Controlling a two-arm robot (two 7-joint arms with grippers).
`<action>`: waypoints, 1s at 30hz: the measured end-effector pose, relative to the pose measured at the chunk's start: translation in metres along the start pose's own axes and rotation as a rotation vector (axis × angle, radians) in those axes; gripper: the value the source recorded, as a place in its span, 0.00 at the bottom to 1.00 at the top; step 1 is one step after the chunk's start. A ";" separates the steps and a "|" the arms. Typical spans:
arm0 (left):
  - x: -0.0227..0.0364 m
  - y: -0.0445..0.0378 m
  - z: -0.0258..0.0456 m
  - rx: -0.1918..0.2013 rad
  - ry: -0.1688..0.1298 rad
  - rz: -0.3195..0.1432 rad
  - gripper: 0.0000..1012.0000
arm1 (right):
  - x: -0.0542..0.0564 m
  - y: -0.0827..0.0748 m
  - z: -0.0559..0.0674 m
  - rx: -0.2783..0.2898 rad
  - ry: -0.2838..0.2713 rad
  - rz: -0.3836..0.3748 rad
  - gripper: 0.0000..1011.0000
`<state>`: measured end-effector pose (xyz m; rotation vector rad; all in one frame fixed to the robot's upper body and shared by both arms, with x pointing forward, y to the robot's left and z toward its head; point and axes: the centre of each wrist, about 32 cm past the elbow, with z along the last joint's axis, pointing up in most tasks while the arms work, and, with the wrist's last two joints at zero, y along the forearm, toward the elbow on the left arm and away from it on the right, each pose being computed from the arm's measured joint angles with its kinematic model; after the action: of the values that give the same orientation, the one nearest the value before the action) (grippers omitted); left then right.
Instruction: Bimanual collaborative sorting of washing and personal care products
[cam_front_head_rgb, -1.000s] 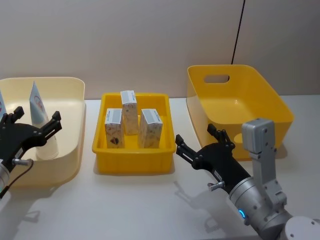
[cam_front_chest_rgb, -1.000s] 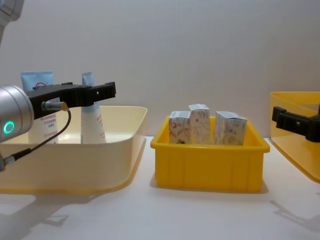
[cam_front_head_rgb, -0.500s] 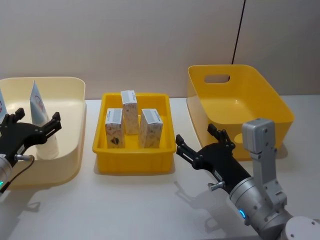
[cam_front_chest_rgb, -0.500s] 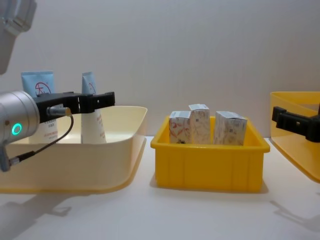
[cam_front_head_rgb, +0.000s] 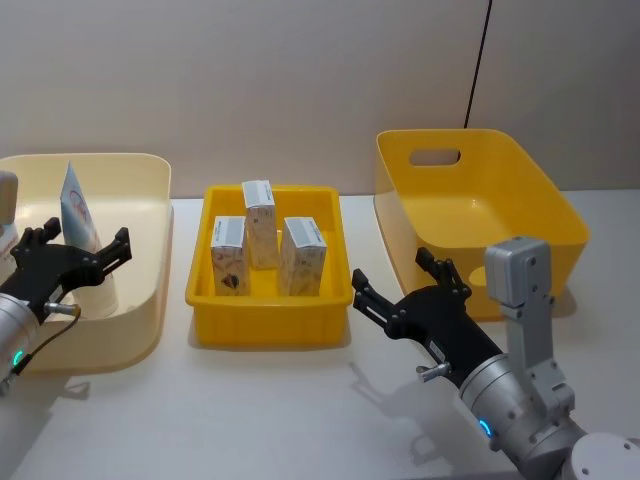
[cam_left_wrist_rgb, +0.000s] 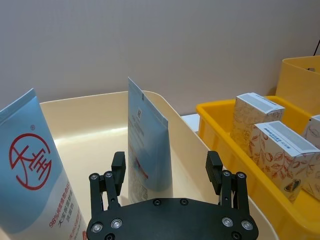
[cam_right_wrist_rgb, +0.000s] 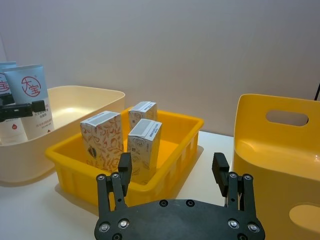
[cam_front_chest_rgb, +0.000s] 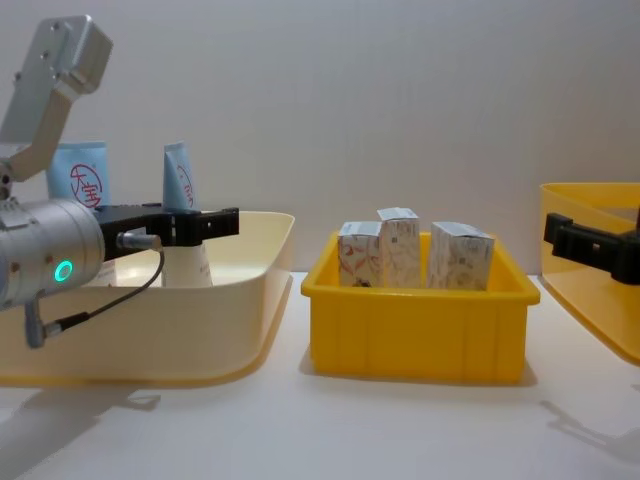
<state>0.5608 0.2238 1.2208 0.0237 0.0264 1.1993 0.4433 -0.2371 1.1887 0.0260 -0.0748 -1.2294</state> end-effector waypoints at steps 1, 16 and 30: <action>0.0001 -0.0012 -0.0004 0.000 -0.001 0.000 0.99 | 0.000 0.000 0.000 0.000 0.000 0.000 0.99; 0.0007 -0.0170 -0.0069 0.017 0.003 0.011 0.99 | 0.000 0.000 0.000 0.000 0.000 0.000 0.99; 0.0010 -0.0215 -0.0084 0.022 0.004 0.017 0.70 | 0.000 0.000 0.000 0.000 0.000 0.000 0.99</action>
<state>0.5809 0.2170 1.2117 0.0410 0.0427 1.2162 0.4433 -0.2371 1.1887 0.0260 -0.0748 -1.2295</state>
